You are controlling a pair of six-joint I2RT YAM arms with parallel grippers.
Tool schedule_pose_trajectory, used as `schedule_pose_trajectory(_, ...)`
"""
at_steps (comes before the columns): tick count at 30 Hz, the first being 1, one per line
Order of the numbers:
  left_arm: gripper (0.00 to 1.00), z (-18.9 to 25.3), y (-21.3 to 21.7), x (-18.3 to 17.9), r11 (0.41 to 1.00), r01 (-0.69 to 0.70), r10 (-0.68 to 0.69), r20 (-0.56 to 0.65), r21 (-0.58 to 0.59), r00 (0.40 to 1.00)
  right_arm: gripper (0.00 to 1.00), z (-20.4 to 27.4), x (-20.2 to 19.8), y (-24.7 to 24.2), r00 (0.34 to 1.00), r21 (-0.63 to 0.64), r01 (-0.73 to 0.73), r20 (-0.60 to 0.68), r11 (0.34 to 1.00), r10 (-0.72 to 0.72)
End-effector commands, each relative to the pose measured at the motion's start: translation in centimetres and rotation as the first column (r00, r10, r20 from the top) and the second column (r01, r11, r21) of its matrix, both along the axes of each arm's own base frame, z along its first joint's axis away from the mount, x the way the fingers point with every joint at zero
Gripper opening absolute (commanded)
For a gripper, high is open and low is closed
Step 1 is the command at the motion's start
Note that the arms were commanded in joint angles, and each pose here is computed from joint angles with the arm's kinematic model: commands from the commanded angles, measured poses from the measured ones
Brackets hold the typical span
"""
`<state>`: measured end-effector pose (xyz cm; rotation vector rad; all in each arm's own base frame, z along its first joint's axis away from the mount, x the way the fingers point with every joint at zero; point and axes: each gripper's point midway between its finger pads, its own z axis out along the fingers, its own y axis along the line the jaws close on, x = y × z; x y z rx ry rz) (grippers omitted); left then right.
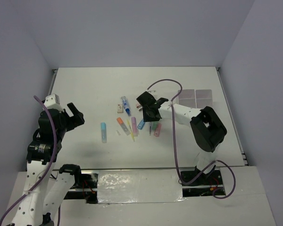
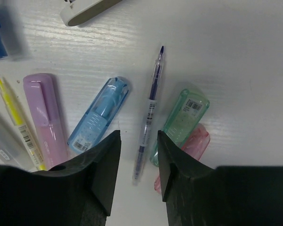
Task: Sort the stationery into containers
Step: Pick up the pen from the center of the board.
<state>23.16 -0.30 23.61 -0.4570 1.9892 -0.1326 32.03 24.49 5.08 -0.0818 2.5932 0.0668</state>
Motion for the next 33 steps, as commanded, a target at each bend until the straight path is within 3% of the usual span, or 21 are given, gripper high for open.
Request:
schedule_pose_trajectory(1, 0.99, 0.8, -0.4, 0.6, 0.999, 0.037, -0.038, 0.040, 0.019, 0.998, 0.43, 0.5, 1.4, 0.5, 1.000, -0.010, -0.004, 0.023, 1.000, 0.005)
schedule_pose_trajectory(17, 0.99, 0.7, -0.8, 0.8, 0.998, 0.060, -0.061, 0.038, 0.018, 0.997, 0.39, -2.6, 0.5, 0.0, 0.999, -0.033, 0.012, -0.035, 0.999, -0.013)
schedule_pose_trajectory(28, 0.99, 1.1, -0.9, 0.6, 0.998, 0.066, -0.067, 0.053, 0.018, 0.996, 0.31, -4.7, -1.1, -0.4, 0.996, -0.028, 0.045, -0.080, 0.999, -0.048)
schedule_pose_trajectory(33, 0.99, 1.2, -0.9, 0.6, 0.998, 0.066, -0.067, 0.058, 0.018, 0.996, 0.18, -5.6, -2.0, -0.5, 0.994, -0.035, 0.052, -0.097, 0.998, -0.055)
